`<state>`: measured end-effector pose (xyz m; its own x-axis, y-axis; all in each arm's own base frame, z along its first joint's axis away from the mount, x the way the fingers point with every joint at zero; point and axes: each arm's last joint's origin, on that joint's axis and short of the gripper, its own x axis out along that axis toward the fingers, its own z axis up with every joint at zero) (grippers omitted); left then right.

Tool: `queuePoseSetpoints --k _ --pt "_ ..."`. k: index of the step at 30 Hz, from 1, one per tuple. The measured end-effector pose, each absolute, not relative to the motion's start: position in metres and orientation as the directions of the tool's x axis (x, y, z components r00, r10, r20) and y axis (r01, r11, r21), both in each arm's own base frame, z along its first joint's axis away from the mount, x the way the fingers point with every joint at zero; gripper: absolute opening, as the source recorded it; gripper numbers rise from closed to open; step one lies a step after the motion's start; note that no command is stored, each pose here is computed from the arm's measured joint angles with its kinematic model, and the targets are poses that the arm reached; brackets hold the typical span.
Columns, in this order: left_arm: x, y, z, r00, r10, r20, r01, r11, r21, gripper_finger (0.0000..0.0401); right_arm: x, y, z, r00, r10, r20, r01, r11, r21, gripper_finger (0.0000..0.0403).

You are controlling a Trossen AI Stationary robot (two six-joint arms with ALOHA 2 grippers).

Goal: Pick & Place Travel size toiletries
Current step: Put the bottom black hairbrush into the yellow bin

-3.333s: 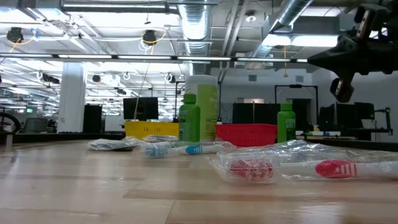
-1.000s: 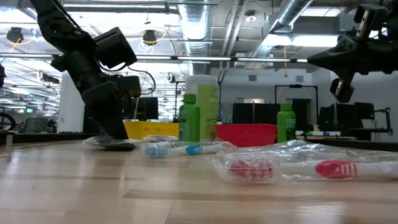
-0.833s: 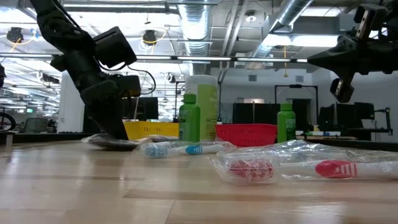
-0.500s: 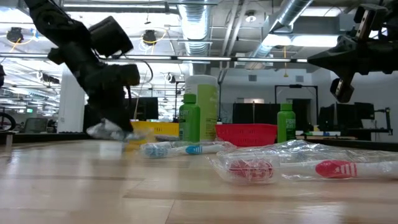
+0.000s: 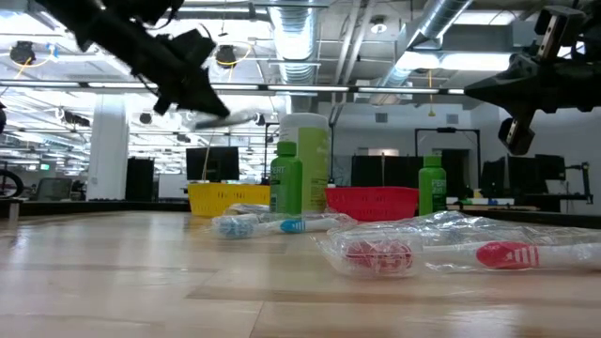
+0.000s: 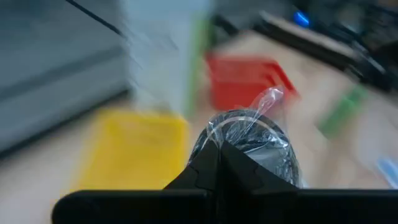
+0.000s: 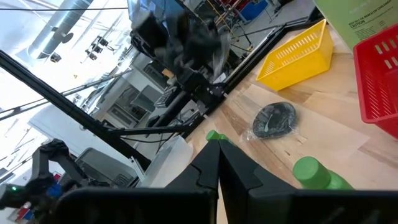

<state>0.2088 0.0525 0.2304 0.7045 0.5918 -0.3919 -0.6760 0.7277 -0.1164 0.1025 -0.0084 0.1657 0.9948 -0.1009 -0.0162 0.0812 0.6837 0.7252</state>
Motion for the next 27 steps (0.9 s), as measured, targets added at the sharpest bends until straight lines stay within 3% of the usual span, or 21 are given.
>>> queuePoseSetpoints --k 4,8,15,22,27 --pt "0.214 0.07 0.25 0.607 0.722 -0.33 -0.773 0.634 -0.036 0.0 0.103 -0.008 0.166 0.995 -0.101 -0.016 0.081 0.684 0.725 0.0" --pt "0.223 0.089 0.254 0.543 0.771 -0.333 -0.82 0.573 -0.011 0.0 0.103 -0.008 0.166 0.995 -0.101 -0.015 0.081 0.684 0.725 0.0" --pt "0.245 0.108 0.227 0.472 0.783 -0.405 -0.852 0.524 0.019 0.0 0.103 -0.008 0.166 0.995 -0.101 -0.016 0.081 0.684 0.725 0.0" --pt "0.253 0.116 0.201 0.33 0.841 -0.429 -0.92 0.388 0.051 0.0 0.103 -0.008 0.166 0.995 -0.101 -0.016 0.081 0.684 0.725 0.0" --pt "0.258 0.119 0.186 0.302 0.838 -0.454 -0.927 0.369 0.065 0.0 0.103 -0.008 0.166 0.995 -0.102 -0.016 0.081 0.684 0.725 0.0"
